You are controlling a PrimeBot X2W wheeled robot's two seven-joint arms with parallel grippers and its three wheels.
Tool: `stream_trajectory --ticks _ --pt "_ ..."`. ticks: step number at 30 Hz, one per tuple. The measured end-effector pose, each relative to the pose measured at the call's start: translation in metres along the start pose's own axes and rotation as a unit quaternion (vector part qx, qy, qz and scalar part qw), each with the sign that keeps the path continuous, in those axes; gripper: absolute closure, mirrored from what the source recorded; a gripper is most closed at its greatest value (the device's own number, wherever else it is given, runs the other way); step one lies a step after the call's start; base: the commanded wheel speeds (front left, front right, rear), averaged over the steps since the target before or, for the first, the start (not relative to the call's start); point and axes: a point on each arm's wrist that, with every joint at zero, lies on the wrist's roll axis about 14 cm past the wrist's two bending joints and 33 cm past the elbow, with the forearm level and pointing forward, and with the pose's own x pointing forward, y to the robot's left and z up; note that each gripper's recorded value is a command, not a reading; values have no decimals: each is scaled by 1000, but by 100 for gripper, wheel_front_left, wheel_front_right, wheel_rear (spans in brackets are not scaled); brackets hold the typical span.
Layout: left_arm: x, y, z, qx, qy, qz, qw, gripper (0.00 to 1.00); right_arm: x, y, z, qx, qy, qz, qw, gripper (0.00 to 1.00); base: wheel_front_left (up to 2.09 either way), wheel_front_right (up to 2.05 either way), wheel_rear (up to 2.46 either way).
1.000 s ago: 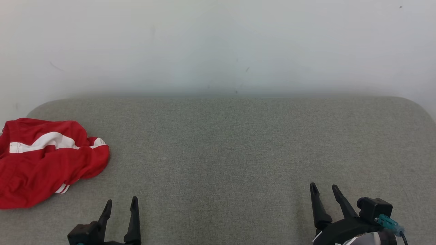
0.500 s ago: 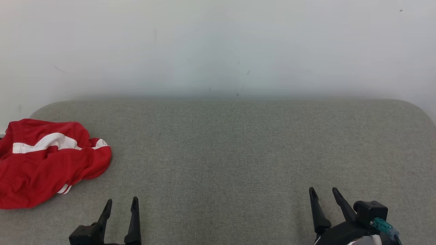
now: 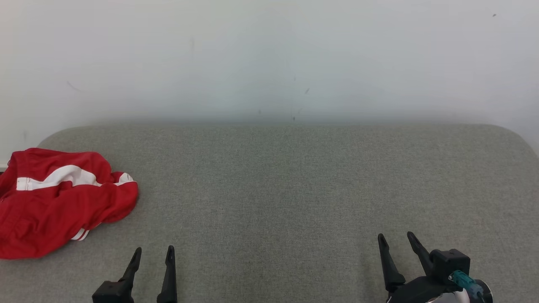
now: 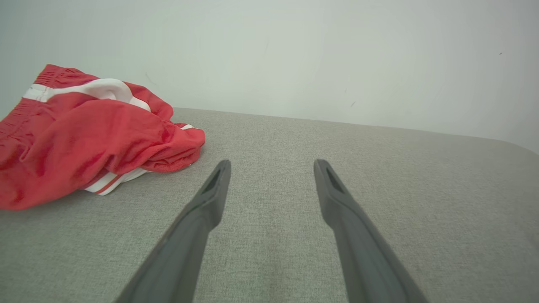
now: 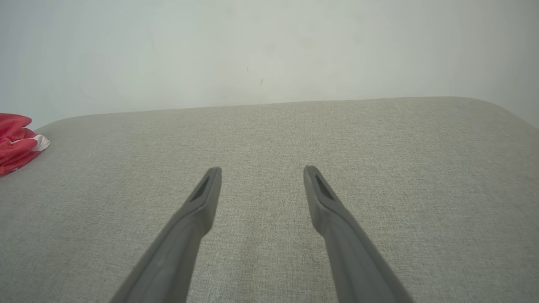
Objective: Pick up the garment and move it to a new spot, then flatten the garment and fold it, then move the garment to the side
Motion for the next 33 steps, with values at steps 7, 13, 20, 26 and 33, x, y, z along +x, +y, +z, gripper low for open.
stream_trajectory --ticks 7,13,20,26,33 --pt "0 0 -1 0 2 1 1000 0 1 1 -2 -3 2 1 1000 0 0 0 0" --pt "0 1 -2 0 3 4 1000 0 1 1 -2 -3 3 2 1000 0 0 0 0" --pt "-1 1 -4 -2 6 5 1000 0 2 2 -3 -3 5 4 1000 0 0 0 0" --pt "-6 14 -1 -7 0 30 1000 0 7 10 -4 -1 7 15 1000 0 0 0 0" --pt "-24 44 4 -2 -8 77 997 0 18 35 -7 -3 14 53 998 0 0 0 0"
